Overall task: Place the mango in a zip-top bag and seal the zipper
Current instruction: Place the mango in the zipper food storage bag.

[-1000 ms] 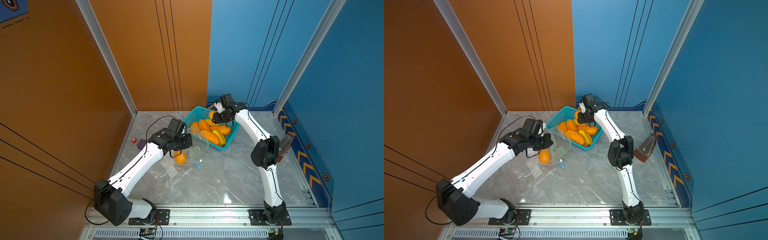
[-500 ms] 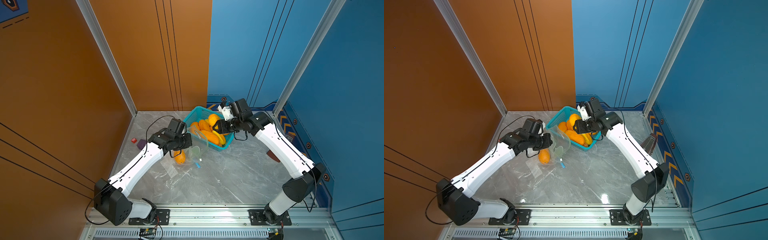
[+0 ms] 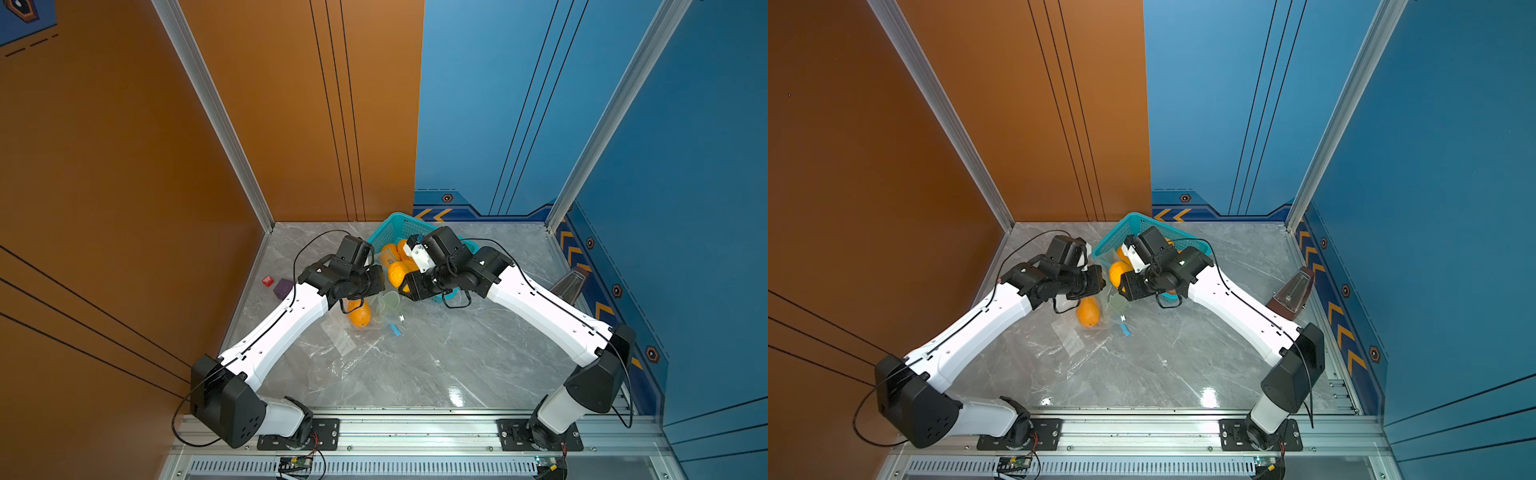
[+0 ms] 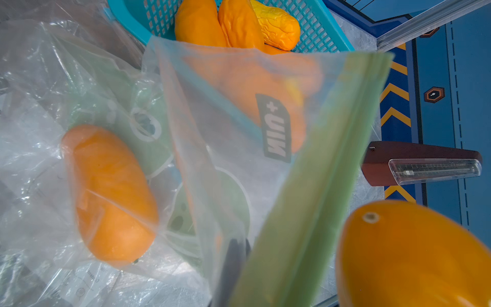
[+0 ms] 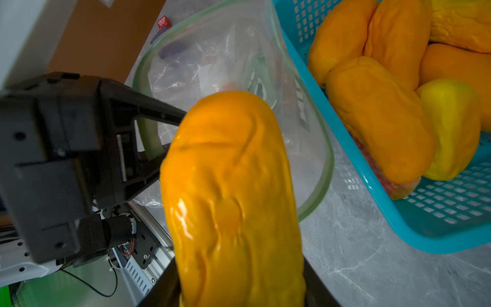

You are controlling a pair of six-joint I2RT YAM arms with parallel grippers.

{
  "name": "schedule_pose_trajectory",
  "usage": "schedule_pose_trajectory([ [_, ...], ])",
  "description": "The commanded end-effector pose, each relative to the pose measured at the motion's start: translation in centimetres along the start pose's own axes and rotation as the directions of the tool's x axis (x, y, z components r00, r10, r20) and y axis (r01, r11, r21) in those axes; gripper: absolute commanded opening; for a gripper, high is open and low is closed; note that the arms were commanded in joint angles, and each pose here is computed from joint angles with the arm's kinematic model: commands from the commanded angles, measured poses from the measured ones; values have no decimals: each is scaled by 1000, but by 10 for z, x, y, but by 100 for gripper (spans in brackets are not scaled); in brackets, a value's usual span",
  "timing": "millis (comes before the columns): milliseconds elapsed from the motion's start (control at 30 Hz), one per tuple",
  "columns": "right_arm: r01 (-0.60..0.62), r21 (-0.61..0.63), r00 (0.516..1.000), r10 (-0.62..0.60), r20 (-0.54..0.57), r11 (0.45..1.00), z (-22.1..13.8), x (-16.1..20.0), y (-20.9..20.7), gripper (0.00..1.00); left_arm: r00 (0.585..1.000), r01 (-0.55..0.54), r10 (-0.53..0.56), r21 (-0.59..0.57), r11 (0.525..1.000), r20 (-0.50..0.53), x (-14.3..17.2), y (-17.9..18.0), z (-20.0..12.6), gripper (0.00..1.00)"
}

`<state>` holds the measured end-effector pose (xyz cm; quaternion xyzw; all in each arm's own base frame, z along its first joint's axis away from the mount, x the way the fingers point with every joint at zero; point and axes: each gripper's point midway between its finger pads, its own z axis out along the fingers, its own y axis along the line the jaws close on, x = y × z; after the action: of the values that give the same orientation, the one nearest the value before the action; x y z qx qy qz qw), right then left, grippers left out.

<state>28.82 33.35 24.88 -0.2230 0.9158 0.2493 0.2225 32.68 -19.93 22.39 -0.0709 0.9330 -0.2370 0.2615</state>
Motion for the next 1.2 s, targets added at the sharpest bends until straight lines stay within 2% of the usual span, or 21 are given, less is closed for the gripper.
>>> schedule_pose_trajectory([
  [0,-15,32,1000,16,-11,999,22,-5,-3,27,999,-26,26,14,1000,25,-10,-7,-6,0],
  [267,-36,146,999,41,-31,989,59,-8,-17,28,999,-47,47,30,998,13,-3,-14,-6,0],
  [400,-76,212,997,75,15,974,62,-21,-27,28,998,-58,58,35,998,6,1,-18,-5,0],
  [500,-92,249,996,85,35,964,65,-25,-32,34,997,-71,71,42,997,-2,3,-22,-4,0],
  [667,-92,253,996,85,36,963,67,-26,-32,56,998,-70,70,34,997,1,5,-21,-5,0],
  [767,-81,240,997,74,36,967,63,-26,-30,68,998,-62,62,24,998,14,2,-17,-6,0],
  [900,-73,229,997,64,46,971,53,-26,-27,77,998,-57,57,17,998,17,0,-15,-5,0],
  [1000,-65,215,997,53,63,975,39,-28,-24,78,998,-53,53,16,998,18,-2,-15,-4,0],
  [1167,-69,178,991,47,123,982,-3,-34,-29,73,999,-41,41,8,999,18,-3,-9,-4,0],
])
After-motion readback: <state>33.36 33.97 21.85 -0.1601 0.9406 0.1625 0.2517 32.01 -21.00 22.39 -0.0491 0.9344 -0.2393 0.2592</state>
